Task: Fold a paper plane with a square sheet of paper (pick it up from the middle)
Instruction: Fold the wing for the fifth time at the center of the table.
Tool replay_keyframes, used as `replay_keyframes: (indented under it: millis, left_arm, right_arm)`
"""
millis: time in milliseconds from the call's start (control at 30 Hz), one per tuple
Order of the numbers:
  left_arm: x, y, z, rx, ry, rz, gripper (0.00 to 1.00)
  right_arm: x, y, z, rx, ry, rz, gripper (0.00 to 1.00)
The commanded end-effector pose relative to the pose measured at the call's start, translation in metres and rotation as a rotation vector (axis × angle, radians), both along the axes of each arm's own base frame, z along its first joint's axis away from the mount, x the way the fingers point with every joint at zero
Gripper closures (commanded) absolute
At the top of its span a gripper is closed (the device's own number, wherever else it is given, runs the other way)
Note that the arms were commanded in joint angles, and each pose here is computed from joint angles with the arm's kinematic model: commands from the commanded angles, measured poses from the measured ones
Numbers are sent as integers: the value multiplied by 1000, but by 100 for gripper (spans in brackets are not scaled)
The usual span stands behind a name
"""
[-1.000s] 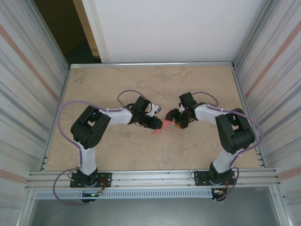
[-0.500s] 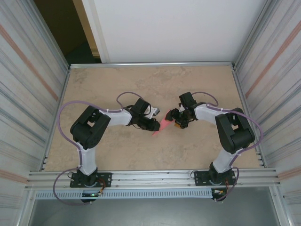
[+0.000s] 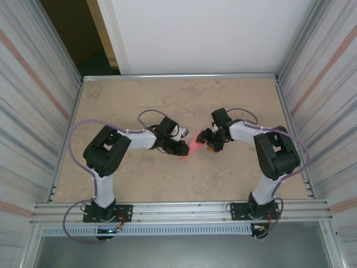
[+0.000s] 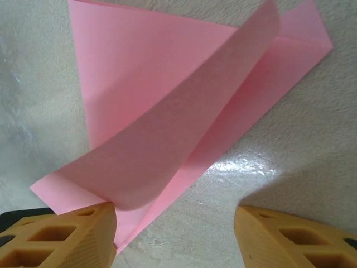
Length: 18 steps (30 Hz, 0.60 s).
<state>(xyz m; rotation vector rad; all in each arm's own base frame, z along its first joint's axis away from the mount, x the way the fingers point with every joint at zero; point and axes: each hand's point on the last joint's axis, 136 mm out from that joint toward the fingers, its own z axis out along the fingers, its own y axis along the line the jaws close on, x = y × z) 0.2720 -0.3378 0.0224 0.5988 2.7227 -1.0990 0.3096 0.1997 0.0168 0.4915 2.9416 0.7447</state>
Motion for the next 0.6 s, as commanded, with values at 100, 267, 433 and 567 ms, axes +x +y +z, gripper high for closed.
replay_keyframes:
  millis: [100, 267, 433, 567]
  left_arm:
    - [-21, 24, -34, 131, 133, 30, 84]
    - [-24, 25, -38, 144, 162, 24, 85]
    - [-24, 24, -39, 152, 173, 22, 85]
    - [-23, 24, -37, 155, 172, 22, 85]
  right_arm:
    - [-25, -31, -73, -232, 122, 15, 43]
    - [-28, -39, -80, -281, 163, -5, 44]
    - [-25, -31, -76, -244, 152, 5, 46]
    - [-10, -16, -38, -165, 30, 40, 43]
